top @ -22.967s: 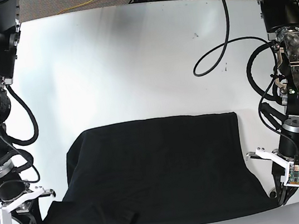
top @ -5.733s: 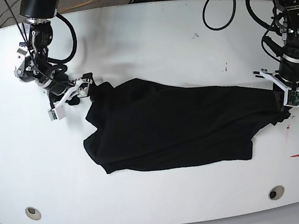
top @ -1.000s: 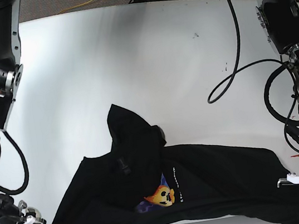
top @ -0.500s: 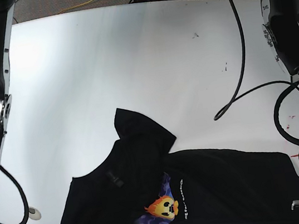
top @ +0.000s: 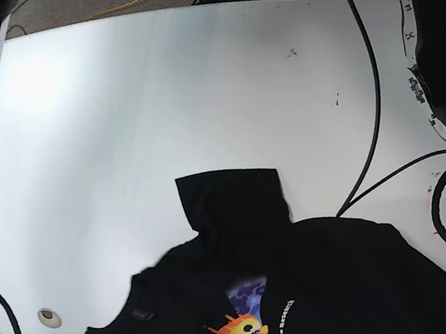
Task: Layout the t-shirt on the table in an organized manner, then fold the t-shirt properly
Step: 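Lower the t-shirt and drag it across the table with both grippers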
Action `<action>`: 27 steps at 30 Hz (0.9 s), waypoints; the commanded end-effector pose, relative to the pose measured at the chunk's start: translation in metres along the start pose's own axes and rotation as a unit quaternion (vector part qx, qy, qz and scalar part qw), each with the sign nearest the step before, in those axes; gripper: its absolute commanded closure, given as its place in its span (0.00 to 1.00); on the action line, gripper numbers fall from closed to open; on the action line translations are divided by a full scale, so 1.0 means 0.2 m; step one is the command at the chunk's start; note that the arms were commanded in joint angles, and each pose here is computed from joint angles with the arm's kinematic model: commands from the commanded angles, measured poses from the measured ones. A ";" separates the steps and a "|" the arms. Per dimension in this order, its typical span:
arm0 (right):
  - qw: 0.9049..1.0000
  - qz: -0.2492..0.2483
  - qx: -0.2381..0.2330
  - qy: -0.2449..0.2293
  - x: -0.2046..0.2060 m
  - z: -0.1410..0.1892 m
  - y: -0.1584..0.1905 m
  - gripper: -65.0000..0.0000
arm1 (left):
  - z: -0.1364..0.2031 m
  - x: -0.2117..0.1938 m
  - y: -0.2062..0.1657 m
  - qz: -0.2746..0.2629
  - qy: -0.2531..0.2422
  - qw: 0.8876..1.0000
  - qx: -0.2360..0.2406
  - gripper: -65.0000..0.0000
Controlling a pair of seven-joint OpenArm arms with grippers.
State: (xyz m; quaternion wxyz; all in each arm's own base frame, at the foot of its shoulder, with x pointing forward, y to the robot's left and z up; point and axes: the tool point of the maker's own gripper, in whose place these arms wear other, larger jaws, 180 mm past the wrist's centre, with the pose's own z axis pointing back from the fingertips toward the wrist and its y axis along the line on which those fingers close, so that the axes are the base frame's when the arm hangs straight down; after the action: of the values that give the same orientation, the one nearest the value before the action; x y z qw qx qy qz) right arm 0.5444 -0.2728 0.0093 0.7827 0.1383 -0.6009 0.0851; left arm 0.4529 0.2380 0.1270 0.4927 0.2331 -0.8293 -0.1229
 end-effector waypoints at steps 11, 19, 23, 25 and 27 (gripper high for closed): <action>0.995 0.065 -0.010 -0.072 0.30 0.31 0.03 1.00 | 0.11 0.06 0.00 -0.013 -0.003 1.000 0.009 0.77; 0.999 0.003 0.010 -0.046 -0.03 0.37 0.01 1.00 | 0.26 -0.10 -0.16 -0.022 0.032 0.999 -0.026 0.78; 0.999 -0.027 0.017 -0.026 -0.22 0.38 -0.01 1.00 | 0.34 -0.23 -0.21 -0.021 0.064 0.997 -0.038 0.78; 0.999 -0.035 0.016 -0.015 -0.33 0.41 -0.01 1.00 | 0.39 -0.33 -0.23 -0.019 0.089 0.995 -0.045 0.78; 0.999 -0.036 0.014 -0.002 -0.45 0.43 0.00 1.00 | 0.45 -0.42 -0.25 -0.019 0.113 0.992 -0.049 0.78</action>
State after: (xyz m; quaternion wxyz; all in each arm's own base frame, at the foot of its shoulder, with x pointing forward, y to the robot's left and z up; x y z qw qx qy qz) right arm 0.4531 -0.2943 -0.0748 0.8047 0.1800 -0.5631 0.0549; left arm 0.4294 0.2242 -0.0068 0.6020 0.2200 -0.7510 -0.1590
